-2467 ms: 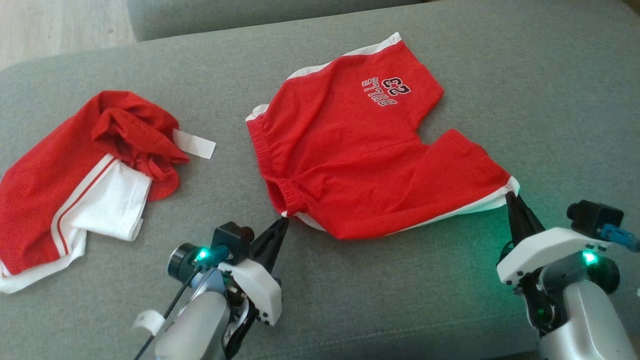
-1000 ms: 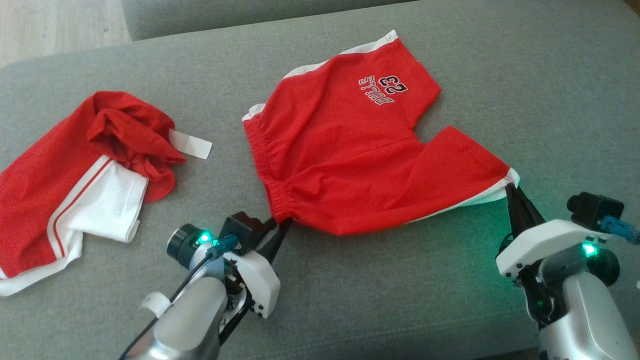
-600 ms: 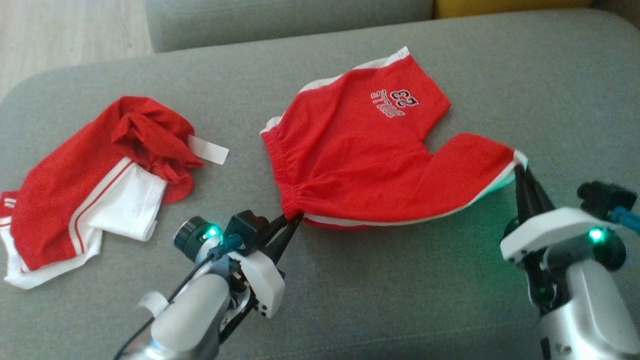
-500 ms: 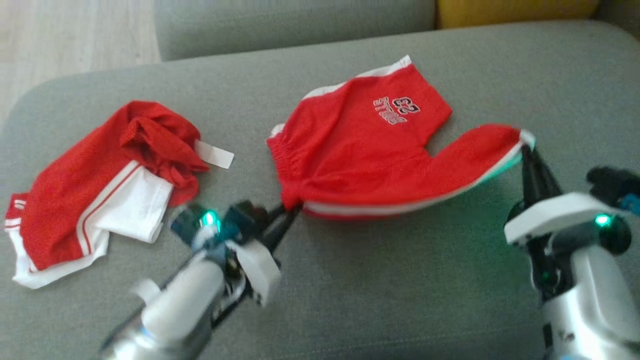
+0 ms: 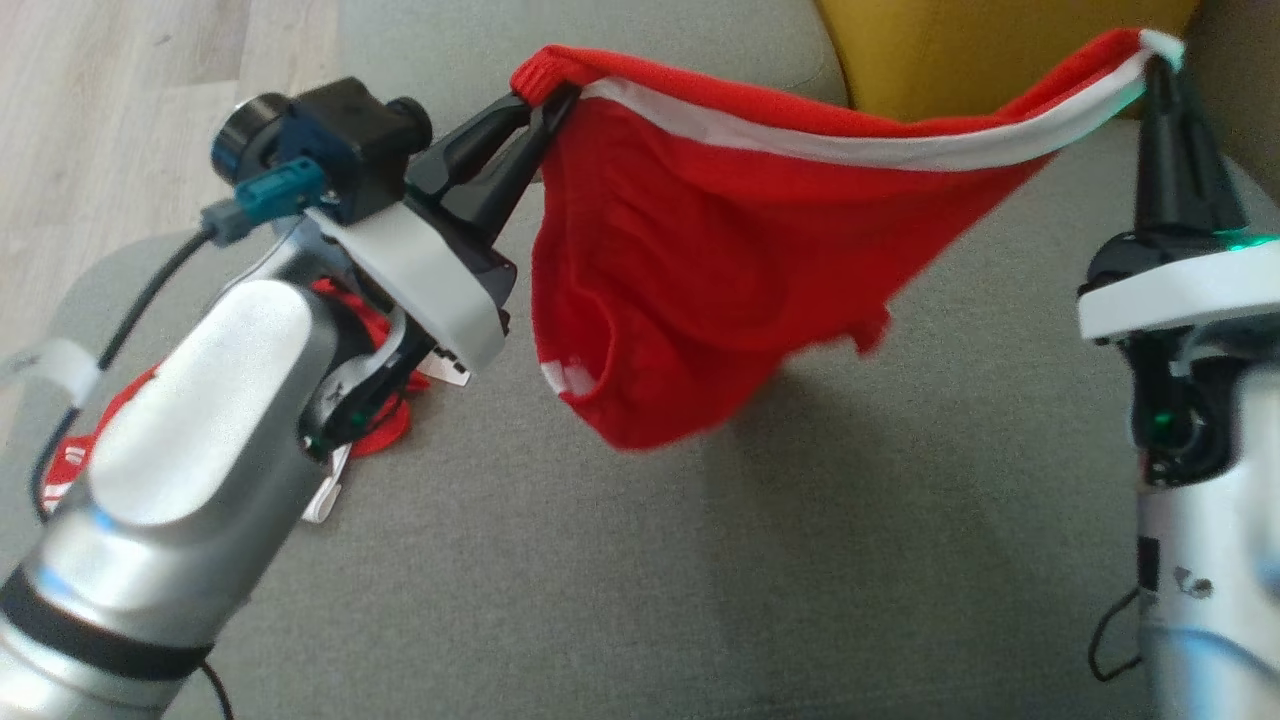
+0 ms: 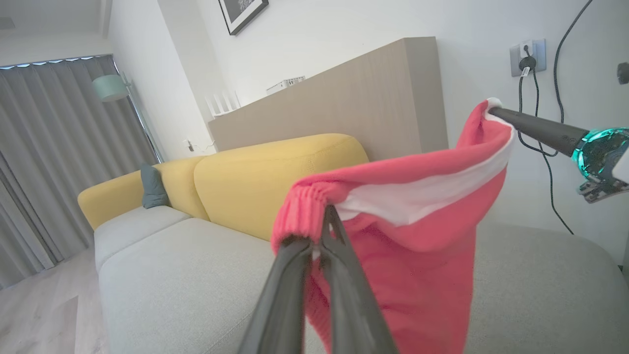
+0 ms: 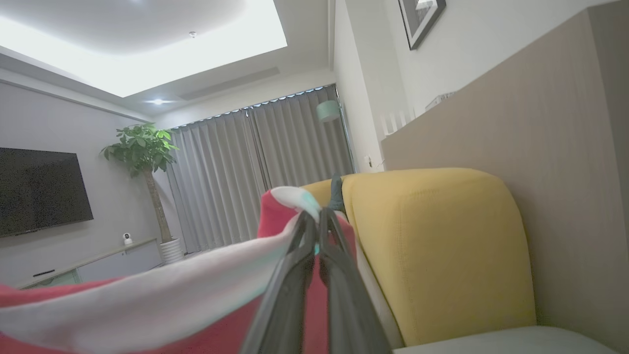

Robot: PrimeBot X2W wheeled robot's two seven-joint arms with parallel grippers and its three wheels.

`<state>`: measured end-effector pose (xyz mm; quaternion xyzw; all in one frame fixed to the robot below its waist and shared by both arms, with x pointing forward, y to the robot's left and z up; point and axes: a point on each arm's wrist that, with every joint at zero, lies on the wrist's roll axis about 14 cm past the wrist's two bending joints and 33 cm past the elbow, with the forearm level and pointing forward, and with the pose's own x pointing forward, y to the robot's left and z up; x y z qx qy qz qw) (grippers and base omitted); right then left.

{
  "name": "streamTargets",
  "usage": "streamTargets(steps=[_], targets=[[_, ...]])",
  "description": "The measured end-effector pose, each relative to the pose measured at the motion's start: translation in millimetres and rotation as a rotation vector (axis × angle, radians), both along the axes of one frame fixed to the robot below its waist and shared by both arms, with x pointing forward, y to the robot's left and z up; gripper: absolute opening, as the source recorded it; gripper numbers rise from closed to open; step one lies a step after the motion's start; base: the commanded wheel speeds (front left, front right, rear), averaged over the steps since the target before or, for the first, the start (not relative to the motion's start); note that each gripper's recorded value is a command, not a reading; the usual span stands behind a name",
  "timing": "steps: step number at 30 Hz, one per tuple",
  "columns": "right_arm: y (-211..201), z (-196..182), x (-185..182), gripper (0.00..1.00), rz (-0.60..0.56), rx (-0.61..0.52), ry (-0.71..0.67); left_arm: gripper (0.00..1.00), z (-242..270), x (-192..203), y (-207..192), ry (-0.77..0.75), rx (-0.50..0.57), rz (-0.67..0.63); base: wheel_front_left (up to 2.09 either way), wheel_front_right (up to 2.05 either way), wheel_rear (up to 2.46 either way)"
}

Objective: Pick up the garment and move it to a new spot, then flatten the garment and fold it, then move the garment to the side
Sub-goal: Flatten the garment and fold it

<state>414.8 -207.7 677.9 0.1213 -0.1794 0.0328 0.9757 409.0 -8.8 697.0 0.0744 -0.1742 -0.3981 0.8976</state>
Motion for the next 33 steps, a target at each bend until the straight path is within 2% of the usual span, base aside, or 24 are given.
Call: streamTargets(steps=[5, 10, 13, 17, 21, 23, 25, 27, 33], targets=[[-8, 11, -11, 0.00, -0.019, -0.017, 0.007, 0.00, 9, -8, 5, 0.009, 0.033, -0.002, 0.00, 0.00, 0.00], [-14, 2, 4, 0.00, -0.029, -0.016, 0.086, 0.00, -11, 13, 9, 0.105, 0.082, 0.025, 0.00, 0.00, 0.00], [-11, 6, 30, 0.00, -0.009, -0.014, 0.117, 0.00, -14, 38, 10, 0.124, 0.116, 0.047, 0.00, 0.00, 0.00], [-3, 33, 82, 0.00, 0.013, -0.033, 0.092, 0.00, 4, 91, 14, 0.086, 0.140, 0.099, 0.00, 0.00, 0.00], [1, 66, 136, 0.00, -0.003, -0.064, 0.012, 0.00, 25, 151, 21, 0.024, 0.103, 0.164, 0.00, 0.00, 0.00], [-4, 77, 169, 0.00, -0.027, -0.042, -0.048, 0.00, 33, 187, 24, -0.010, 0.019, 0.188, 0.00, 0.00, 0.00], [-5, 68, 189, 0.00, -0.037, -0.024, -0.050, 0.00, 29, 206, 23, -0.019, -0.029, 0.193, 0.00, 0.00, 0.00], [-7, 42, 207, 0.00, -0.045, 0.003, -0.005, 0.00, 11, 221, 20, 0.007, -0.063, 0.196, 0.00, 0.00, 0.00], [-7, -86, 228, 0.00, -0.049, 0.048, 0.310, 0.00, -83, 233, 7, 0.173, -0.053, 0.180, 0.00, 0.00, 0.00]])
